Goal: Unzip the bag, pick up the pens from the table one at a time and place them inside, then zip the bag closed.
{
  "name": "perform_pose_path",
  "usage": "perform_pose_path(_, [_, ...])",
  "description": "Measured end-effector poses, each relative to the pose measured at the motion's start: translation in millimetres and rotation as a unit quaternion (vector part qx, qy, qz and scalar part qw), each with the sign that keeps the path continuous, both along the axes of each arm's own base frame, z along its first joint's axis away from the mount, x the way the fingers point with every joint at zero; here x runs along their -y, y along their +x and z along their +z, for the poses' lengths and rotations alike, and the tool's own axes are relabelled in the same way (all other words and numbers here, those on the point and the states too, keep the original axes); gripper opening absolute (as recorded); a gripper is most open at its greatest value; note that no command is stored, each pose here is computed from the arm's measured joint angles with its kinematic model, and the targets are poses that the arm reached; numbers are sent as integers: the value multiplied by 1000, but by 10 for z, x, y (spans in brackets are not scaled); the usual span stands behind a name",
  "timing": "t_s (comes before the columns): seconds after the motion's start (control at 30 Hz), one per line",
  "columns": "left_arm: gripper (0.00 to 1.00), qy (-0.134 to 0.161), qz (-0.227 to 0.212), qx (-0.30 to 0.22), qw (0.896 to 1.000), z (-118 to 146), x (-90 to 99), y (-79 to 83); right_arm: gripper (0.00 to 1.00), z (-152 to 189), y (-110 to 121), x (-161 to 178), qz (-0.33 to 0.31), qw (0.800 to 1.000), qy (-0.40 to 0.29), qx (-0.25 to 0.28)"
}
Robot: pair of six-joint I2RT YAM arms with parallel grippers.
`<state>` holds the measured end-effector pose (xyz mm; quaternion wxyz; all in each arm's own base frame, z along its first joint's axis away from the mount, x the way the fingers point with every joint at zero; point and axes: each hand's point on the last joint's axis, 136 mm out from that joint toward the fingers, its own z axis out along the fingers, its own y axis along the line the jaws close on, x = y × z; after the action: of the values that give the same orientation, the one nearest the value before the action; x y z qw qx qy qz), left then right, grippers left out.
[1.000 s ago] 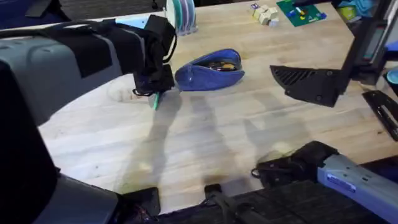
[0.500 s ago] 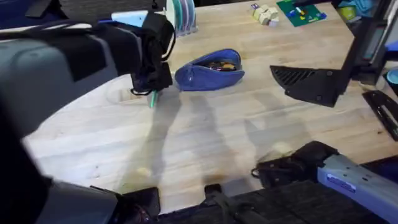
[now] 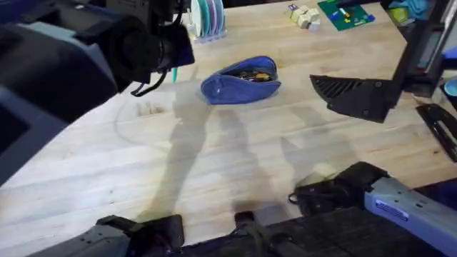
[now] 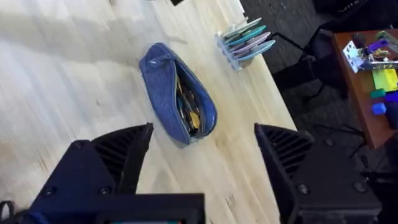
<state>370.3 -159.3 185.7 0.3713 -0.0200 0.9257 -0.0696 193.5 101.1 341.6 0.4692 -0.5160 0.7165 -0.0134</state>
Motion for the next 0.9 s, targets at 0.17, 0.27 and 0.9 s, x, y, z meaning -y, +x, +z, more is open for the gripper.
perform_pose_path(0.17, [46,-35,-82,47,995,253,412,-4,998,0,0,0,0,1000,0,0])
perform_pose_path(0.27, [46,-61,-141,71,986,384,707,-44,998,0,0,0,0,1000,0,0])
perform_pose_path(0.9, [44,-36,-453,90,886,-100,1648,-298,998,0,0,0,0,1000,0,0])
